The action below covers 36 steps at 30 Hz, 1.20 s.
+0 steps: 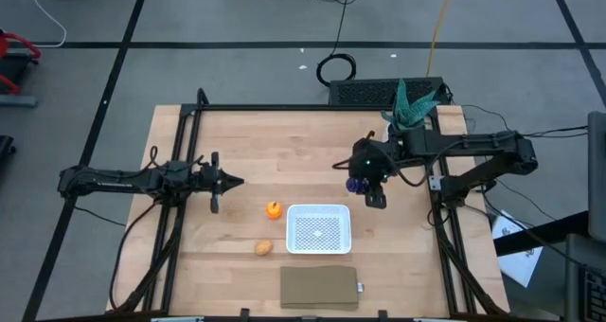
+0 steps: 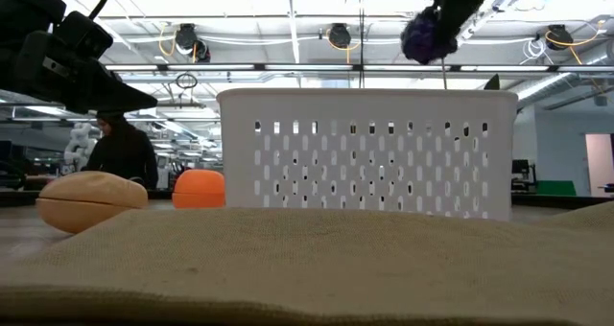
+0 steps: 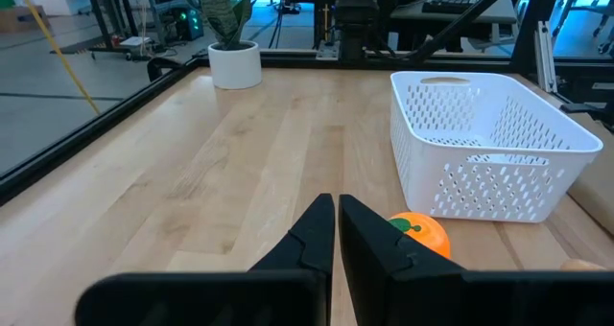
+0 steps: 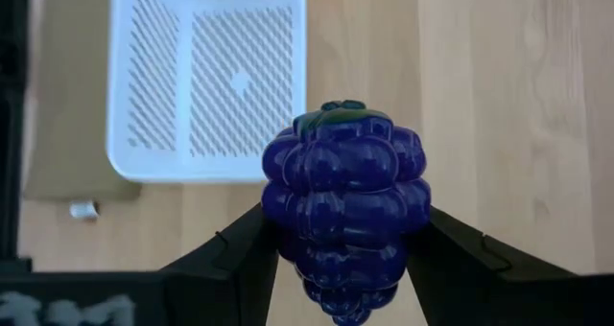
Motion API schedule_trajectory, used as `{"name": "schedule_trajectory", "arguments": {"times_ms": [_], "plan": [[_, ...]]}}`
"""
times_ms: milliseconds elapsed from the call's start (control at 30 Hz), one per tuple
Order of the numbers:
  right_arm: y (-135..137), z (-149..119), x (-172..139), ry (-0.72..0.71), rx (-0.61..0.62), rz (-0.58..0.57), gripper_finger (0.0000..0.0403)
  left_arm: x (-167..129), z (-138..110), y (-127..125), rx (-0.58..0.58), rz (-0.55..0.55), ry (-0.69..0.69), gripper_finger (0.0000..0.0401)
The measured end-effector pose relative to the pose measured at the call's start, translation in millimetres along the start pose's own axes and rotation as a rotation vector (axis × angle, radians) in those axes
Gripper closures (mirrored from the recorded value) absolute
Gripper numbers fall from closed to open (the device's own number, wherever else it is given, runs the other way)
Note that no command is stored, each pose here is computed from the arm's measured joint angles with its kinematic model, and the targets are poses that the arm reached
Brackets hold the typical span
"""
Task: Pick and placing Produce into tupperware
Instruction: Put the purple grapes into the white basket
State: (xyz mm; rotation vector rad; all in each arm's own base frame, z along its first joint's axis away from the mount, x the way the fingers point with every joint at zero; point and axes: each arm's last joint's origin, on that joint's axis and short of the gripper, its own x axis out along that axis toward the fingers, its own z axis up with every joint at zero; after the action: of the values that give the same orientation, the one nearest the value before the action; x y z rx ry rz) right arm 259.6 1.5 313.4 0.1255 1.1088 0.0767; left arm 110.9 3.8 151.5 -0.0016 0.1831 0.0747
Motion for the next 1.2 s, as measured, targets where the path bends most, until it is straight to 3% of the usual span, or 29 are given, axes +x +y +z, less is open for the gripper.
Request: {"name": "schedule_trajectory", "arguments": {"times_ms": [667,1200], "plan": [[19.7,15.1,35.8,0.017,-0.091,0.038,0.0217,0.0,0.2,0.0,0.000,0.000,-0.002,0.0377],[49.6,38.2,10.6,-0.076,-0.140,0.087,0.0219,0.0,0.0,0.0,0.000,0.001,0.000,0.0377]]}}
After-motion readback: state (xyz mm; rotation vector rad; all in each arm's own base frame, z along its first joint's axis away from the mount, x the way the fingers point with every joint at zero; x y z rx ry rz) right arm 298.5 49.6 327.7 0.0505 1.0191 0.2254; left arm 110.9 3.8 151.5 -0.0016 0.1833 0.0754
